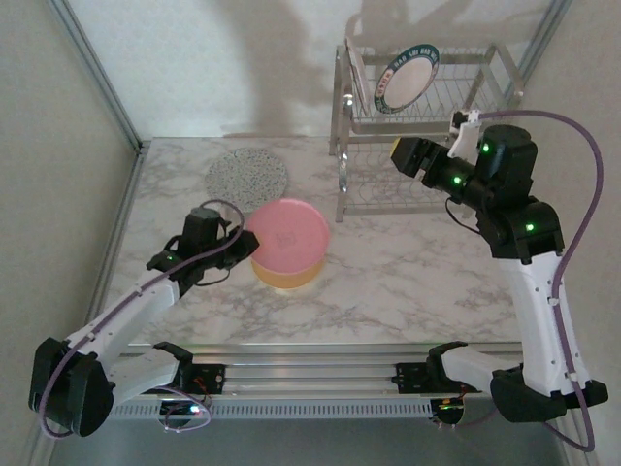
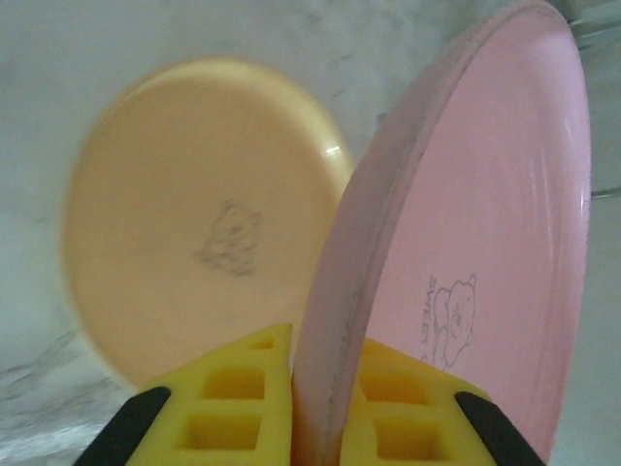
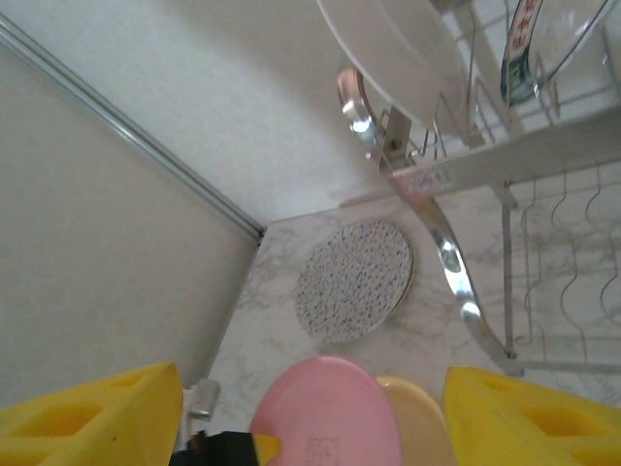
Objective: Unload the plates from the dish rack
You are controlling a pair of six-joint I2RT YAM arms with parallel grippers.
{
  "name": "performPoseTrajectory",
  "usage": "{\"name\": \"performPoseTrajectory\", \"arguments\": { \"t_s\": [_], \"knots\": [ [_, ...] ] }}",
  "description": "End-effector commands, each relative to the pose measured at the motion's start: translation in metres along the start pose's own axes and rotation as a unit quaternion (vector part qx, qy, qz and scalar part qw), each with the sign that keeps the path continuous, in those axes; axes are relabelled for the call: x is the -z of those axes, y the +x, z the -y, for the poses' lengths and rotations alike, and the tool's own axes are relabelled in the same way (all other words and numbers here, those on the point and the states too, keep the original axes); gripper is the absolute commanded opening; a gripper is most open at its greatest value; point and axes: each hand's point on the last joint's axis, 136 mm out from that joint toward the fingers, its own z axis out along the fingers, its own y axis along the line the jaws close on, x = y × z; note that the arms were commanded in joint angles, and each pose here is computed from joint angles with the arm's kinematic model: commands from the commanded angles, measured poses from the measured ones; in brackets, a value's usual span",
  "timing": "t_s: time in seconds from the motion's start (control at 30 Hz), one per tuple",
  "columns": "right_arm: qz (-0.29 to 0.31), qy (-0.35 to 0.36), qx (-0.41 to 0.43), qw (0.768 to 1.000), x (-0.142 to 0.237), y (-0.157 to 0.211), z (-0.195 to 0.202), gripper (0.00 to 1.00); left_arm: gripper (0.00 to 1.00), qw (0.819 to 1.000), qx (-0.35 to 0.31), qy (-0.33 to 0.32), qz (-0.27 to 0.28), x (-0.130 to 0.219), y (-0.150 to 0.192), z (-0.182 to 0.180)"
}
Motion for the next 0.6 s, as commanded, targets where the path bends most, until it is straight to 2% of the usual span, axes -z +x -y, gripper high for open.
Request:
{"name": "performPoseTrajectory", "arguments": {
  "t_s": [0.0, 0.23, 0.57],
  "knots": [
    [-0.019, -0.035, -0.015, 0.999, 0.001, 0.01, -0.011, 0.73, 0.0, 0.999, 0.015, 0.028, 0.042, -0.001, -0.012, 0.0],
    [-0.035, -0.037, -0.016, 0.999, -0.002, 0.019, -0.008, 0.74, 0.0, 0.999, 0.028, -0.007, 0.031, -0.026, 0.0, -0.038],
    [-0.057, -0.065, -0.021, 0.996, -0.005, 0.029, -0.014, 0.76, 0.0, 0.999, 0.022, -0.026, 0.022, -0.045, 0.001, -0.053]
  ]
}}
